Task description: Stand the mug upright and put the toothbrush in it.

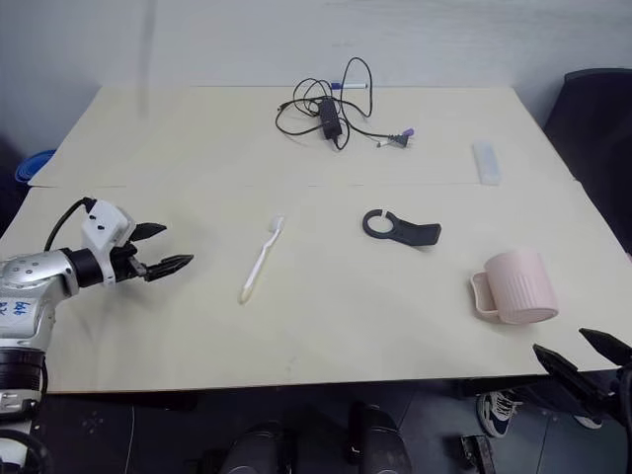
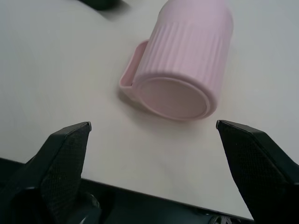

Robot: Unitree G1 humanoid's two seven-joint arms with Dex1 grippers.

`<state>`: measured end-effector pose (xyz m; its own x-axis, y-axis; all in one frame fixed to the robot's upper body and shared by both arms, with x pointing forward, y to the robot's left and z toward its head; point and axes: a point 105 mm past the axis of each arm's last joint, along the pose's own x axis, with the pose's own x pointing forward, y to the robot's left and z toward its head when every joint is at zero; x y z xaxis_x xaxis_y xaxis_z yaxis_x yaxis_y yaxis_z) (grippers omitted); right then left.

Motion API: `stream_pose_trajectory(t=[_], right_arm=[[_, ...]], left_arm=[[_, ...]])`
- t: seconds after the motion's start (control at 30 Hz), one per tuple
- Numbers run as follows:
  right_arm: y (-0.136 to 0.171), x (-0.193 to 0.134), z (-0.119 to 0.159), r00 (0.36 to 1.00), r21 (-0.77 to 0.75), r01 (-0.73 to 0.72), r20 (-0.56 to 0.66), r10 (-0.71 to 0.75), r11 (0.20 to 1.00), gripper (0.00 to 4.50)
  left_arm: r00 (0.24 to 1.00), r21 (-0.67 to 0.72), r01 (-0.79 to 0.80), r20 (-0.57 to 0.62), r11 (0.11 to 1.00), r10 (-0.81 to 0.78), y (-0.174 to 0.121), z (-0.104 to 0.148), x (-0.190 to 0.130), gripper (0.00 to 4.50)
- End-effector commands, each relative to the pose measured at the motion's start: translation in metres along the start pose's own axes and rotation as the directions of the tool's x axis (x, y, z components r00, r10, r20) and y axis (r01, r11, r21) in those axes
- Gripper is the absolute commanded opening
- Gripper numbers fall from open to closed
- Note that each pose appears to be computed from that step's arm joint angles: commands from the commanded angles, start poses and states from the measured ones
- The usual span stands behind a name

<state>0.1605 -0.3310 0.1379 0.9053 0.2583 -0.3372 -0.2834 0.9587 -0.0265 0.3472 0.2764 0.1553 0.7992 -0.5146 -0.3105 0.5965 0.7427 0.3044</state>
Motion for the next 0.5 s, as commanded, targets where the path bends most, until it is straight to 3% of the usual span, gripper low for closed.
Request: stream_pose_trajectory(t=[0.03,0.5], right_arm=[[0.0065,-0.0035,0.0054,1.000,-0.036,-0.010,0.017,0.011,0.999,4.50],[0.0000,-0.0024,0.0054,0.999,-0.008,0.026,0.020,-0.026,1.000,4.50]], left_arm=[[1.000,0.046,-0.001,0.022,0.999,0.000,0.0014,0.0084,0.0036,4.47],[0.999,-0.015,0.016,0.048,1.000,-0.015,-0.0011,0.0149,0.0023,4.47]])
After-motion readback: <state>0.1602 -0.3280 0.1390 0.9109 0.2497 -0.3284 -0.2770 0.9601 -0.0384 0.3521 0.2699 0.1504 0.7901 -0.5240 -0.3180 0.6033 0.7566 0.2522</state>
